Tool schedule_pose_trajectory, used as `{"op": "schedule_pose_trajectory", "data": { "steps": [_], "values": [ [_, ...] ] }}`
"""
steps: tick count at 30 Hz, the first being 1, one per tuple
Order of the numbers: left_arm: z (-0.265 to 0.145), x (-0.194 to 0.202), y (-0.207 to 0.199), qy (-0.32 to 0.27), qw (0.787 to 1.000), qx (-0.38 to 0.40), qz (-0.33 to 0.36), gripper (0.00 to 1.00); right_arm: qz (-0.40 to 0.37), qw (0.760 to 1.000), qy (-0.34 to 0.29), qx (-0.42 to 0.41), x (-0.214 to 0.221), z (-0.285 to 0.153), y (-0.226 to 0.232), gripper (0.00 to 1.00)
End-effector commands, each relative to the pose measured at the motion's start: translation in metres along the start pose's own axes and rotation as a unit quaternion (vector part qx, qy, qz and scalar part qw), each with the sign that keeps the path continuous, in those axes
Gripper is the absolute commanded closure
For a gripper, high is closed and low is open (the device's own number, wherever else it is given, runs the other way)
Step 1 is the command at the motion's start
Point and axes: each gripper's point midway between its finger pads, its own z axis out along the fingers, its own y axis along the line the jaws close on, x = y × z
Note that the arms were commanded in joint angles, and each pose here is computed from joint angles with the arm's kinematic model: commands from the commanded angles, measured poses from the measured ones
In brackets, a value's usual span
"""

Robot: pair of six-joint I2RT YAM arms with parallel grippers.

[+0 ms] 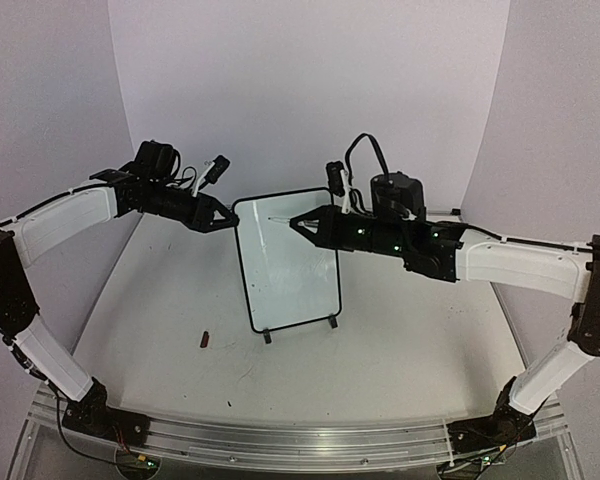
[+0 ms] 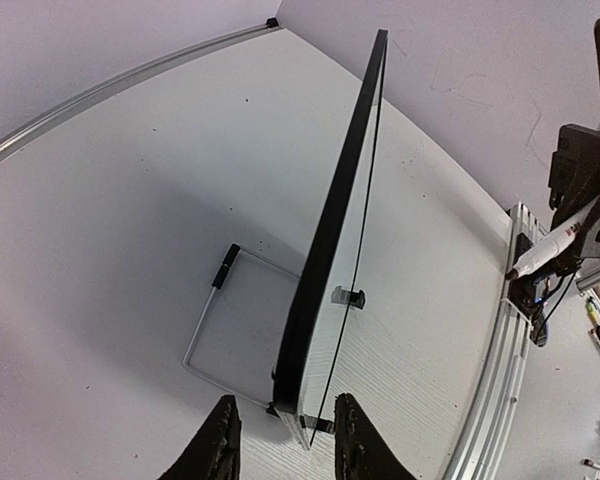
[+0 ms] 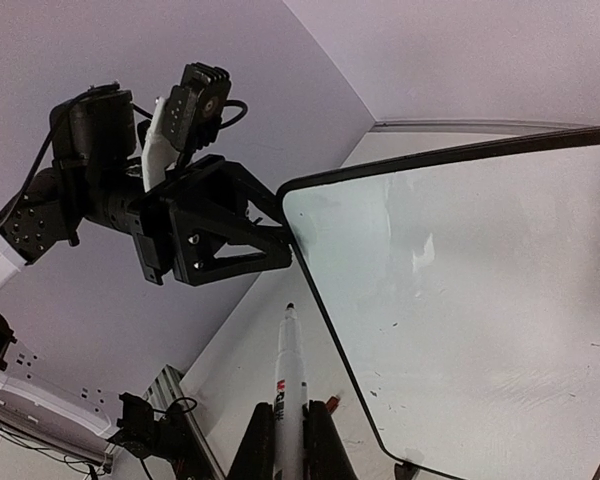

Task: Write a sentence on the whiteboard
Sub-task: Hold the whiteboard at the center of the board, then write a sentence on the whiteboard.

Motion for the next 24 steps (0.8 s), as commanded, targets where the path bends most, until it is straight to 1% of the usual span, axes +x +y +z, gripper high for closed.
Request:
{"op": "schedule_pose_trajectory", "data": {
  "steps": [1,13,24],
  "values": [
    [0.001,-0.003,0.0,-0.012,1.0,0.009,0.02,0.71,-0.02,0.999,-0.025,-0.028,-0.022,0.006,0.02,1.0],
    [0.007,0.0,-0.005,-0.008,0.999,0.038,0.023,0.81,-0.029,0.999,-0.016,-0.029,-0.02,0.021,0.02,1.0],
    [0.01,0.008,-0.003,0.0,0.999,0.04,0.028,1.0,-0.046,0.998,-0.009,-0.029,-0.021,0.03,0.022,1.0]
  ]
}}
